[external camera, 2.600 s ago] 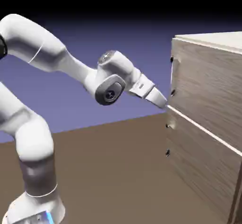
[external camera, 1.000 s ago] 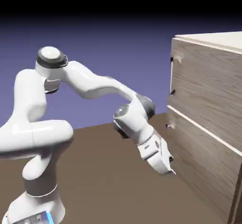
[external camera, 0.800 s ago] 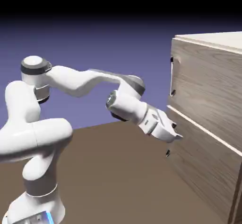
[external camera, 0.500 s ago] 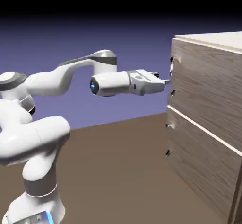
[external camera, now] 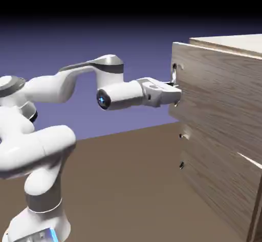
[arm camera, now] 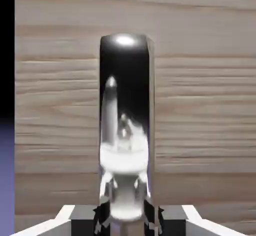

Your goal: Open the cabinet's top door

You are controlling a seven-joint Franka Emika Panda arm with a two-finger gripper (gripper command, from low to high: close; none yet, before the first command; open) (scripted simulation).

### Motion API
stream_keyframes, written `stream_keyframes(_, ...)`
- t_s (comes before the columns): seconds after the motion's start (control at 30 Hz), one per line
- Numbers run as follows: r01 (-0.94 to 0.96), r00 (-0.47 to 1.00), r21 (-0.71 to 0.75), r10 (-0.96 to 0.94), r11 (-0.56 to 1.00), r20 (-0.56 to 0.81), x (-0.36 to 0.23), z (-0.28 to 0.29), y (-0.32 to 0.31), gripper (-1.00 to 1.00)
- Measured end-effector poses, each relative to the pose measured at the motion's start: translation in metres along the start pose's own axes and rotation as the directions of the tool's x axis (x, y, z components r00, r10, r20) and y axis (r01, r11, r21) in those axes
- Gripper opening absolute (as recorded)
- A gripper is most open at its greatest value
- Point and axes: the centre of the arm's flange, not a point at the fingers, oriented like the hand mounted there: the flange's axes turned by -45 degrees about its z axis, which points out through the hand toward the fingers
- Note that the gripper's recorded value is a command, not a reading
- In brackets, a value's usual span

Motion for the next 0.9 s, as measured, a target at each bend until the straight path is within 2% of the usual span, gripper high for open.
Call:
stream_keyframes(0.33,0.0,1.0,0.207,0.0,0.978,0.0,0.0,-0.074,0.038,-1.0)
stream_keyframes(0.9,0.0,1.0,0.476,0.0,0.88,0.0,0.0,-0.16,0.114,-1.0)
